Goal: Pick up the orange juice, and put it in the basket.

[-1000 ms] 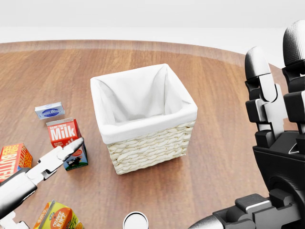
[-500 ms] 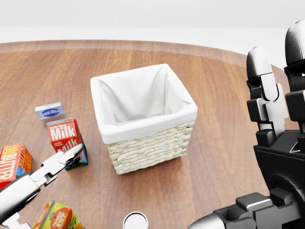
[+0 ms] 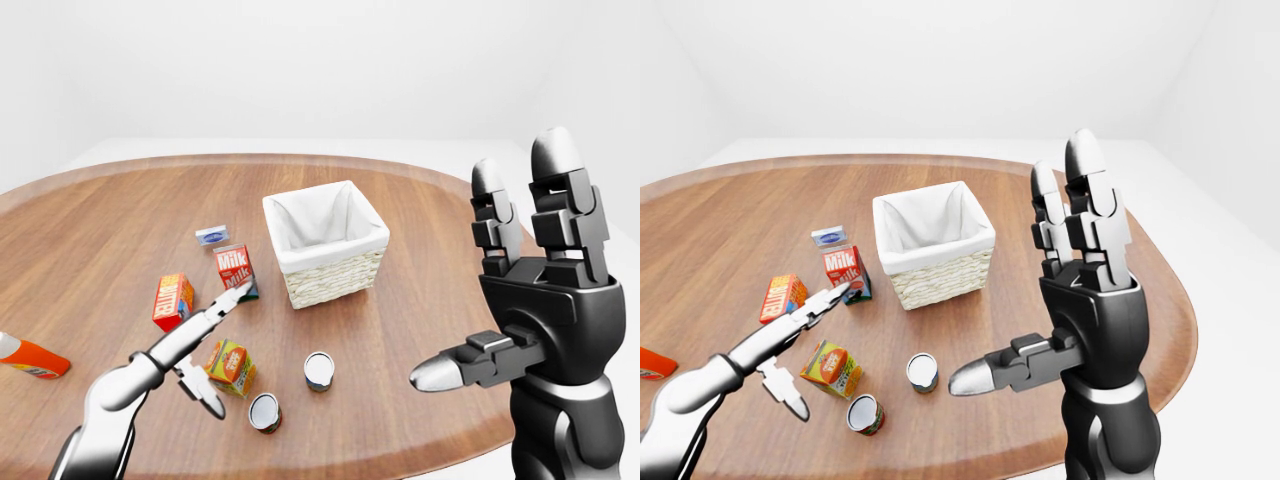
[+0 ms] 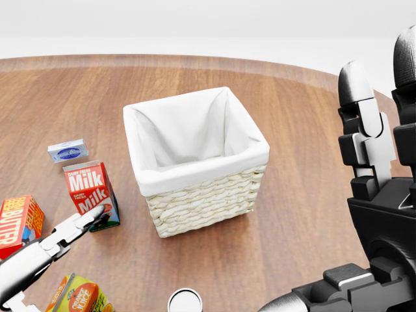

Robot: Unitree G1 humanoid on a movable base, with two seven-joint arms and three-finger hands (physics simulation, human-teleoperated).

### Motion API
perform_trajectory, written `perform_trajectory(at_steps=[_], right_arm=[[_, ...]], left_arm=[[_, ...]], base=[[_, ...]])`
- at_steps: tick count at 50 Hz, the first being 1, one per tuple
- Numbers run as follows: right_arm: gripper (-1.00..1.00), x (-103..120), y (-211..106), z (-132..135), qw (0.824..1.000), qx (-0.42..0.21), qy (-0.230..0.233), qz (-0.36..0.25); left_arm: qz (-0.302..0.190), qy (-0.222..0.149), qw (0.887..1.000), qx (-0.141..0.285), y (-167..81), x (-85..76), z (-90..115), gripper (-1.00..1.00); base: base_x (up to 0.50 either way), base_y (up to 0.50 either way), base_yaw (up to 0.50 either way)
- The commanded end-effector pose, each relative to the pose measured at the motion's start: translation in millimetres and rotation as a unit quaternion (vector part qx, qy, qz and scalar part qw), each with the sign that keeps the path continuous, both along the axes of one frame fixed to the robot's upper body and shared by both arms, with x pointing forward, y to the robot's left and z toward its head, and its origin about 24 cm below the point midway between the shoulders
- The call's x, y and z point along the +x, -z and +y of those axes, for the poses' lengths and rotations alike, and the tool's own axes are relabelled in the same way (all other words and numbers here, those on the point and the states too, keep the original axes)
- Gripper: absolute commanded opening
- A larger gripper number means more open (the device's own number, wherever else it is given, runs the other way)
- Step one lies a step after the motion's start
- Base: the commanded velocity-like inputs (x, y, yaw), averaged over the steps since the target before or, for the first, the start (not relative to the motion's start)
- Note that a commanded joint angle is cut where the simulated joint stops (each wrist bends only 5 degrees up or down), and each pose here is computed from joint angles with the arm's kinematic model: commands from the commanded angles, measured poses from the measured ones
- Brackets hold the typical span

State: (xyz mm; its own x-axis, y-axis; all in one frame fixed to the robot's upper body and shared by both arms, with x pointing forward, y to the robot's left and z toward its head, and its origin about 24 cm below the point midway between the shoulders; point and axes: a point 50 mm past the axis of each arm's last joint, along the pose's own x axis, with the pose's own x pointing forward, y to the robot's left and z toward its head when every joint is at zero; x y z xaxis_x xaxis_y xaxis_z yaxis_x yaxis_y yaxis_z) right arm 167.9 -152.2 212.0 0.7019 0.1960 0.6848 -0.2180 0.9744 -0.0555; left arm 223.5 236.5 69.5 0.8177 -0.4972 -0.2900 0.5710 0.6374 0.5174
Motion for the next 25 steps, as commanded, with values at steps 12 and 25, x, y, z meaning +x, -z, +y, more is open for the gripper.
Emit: perform_trajectory(at_steps=[12,25], right_arm=[[1.00,-0.7,-0.2,1.1,1.000,0.001,-0.003,-0.001],[1.00,-0.6,0.7,0.6,1.000,0.001,-0.003,0.002]], left_arm=[[0.026,-0.024,0.998,0.043,11.1,8.3,13.1,1.00],[0.058,-0.040,0.991,0.117,26.9,12.9,20.8,1.00]], base=[[0.00,0.00,0.00],[0.00,0.00,0.00]])
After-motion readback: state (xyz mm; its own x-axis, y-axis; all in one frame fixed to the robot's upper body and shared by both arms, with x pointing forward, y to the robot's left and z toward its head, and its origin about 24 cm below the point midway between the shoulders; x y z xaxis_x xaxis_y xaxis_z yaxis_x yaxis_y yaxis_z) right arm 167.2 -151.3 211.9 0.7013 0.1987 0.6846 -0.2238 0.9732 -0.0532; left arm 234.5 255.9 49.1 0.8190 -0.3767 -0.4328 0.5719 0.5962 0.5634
